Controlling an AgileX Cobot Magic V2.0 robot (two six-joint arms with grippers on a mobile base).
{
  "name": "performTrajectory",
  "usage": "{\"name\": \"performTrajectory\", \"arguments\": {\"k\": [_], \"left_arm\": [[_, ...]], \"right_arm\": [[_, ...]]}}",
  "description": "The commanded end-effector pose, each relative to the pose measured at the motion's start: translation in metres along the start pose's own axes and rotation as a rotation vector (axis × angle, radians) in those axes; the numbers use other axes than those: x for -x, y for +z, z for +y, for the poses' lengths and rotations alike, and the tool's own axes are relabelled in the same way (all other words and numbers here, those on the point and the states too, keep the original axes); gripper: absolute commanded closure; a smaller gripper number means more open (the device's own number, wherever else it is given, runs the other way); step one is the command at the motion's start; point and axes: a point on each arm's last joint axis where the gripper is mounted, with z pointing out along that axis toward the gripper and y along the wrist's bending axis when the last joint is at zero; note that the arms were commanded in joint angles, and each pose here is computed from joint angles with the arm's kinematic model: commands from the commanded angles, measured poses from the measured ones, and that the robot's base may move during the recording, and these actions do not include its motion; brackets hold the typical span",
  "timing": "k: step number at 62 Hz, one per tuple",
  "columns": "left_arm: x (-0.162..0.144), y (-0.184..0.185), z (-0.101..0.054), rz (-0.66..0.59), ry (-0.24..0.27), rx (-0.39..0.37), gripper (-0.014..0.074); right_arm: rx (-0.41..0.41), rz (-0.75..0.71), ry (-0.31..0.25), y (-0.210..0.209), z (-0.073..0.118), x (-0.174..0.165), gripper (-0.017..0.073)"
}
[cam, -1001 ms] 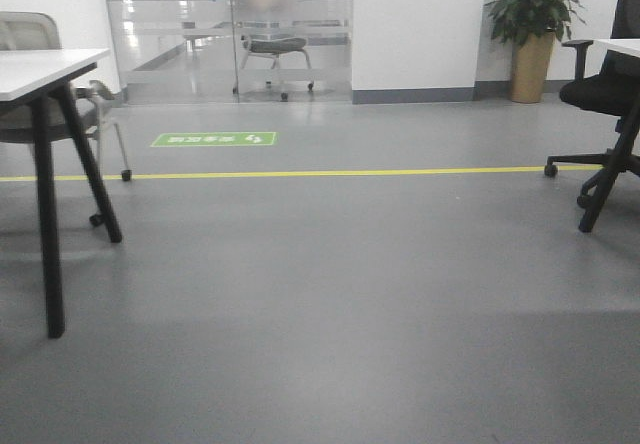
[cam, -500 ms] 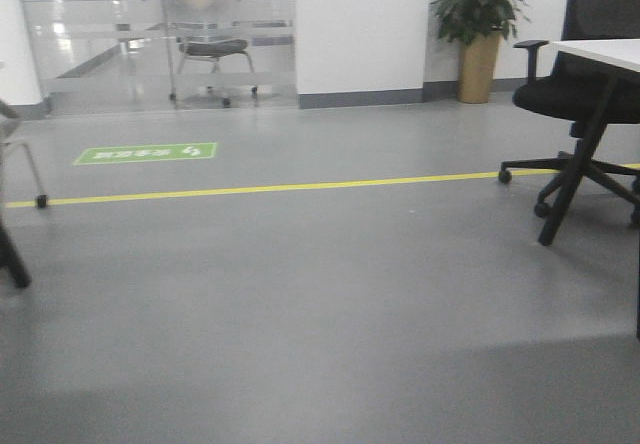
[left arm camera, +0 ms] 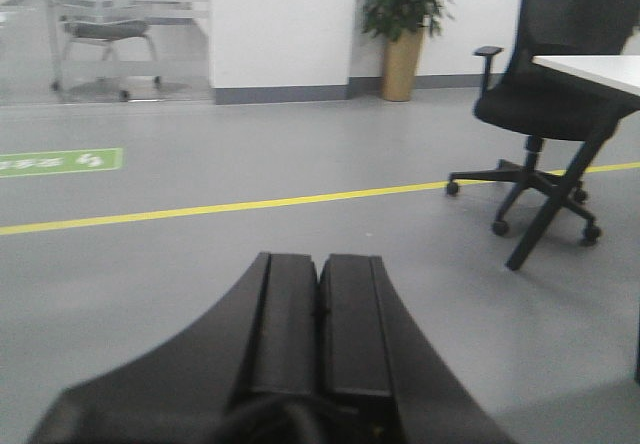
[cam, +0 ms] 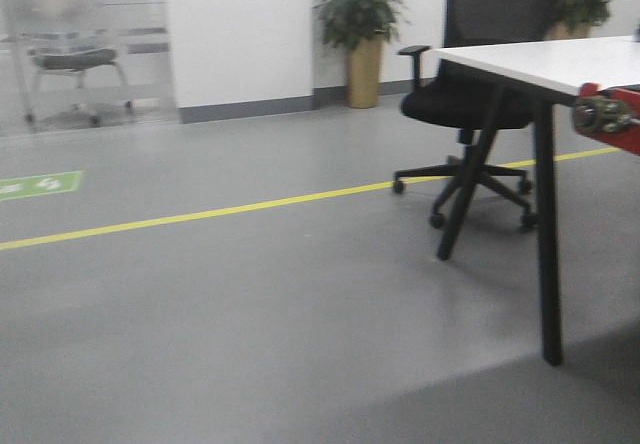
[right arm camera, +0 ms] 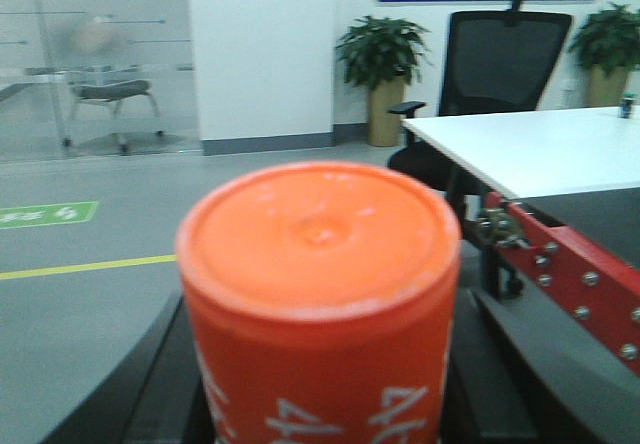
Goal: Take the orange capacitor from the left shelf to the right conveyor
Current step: 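Drive the base to the red conveyor holding the capacitor in the right gripper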
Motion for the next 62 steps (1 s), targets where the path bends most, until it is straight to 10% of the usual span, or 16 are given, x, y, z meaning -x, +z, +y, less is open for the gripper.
{"name": "performTrajectory", "arguments": {"k": [1, 62], "left_arm": [[0.0096, -0.0015, 0.0000, -0.099, -0.004, 0.000, 0.0720], [0.0096, -0.0015, 0.0000, -0.099, -0.004, 0.000, 0.0720]], "right_arm": [[0.006, -0.096, -0.017, -0.0010, 0.0009, 0.0154, 0.0403], [0.006, -0.095, -0.017, -0.0008, 0.0009, 0.0154, 0.0403]]}}
